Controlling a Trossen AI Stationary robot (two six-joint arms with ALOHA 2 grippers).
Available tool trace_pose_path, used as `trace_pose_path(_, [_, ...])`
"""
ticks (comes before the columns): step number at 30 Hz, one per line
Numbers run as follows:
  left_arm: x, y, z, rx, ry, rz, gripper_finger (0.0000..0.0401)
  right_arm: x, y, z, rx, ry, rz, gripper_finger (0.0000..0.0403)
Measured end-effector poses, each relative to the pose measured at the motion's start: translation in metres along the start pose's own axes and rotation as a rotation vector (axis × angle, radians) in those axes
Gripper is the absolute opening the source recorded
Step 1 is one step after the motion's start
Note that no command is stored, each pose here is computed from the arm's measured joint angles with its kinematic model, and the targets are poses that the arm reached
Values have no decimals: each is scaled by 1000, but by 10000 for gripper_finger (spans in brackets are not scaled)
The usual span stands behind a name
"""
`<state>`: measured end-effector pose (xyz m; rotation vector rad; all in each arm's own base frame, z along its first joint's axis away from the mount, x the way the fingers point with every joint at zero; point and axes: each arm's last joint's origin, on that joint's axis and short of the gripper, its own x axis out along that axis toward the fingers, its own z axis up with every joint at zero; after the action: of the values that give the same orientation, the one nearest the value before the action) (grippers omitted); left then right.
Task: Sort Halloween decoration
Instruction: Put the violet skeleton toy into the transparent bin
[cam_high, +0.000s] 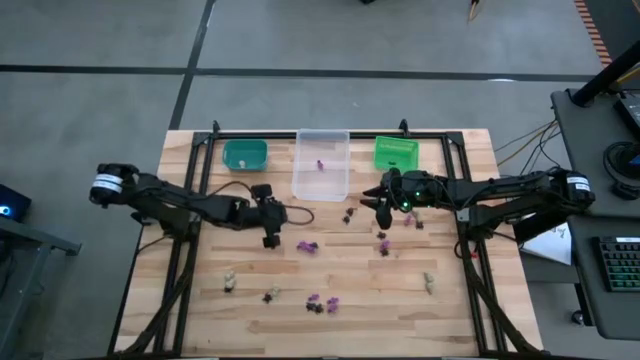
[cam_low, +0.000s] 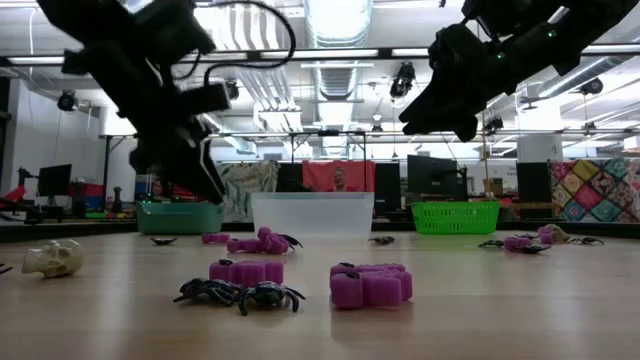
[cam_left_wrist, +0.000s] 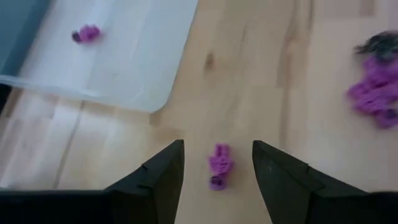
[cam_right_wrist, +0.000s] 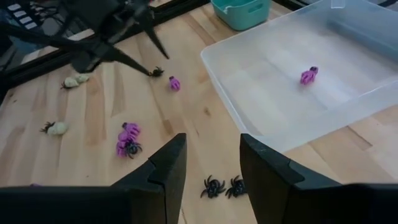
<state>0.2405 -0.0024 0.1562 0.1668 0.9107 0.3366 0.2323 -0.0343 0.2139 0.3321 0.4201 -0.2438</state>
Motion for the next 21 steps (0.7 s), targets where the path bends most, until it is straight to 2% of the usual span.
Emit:
trace_pose_path(7, [18,18,-24,-58,-35,-84,169,0,-1,0,0,-9,-28,135])
trace_pose_path(21, [22,17,-42,-88,-82,-87,168,0,-1,0,-19,-13,-45,130])
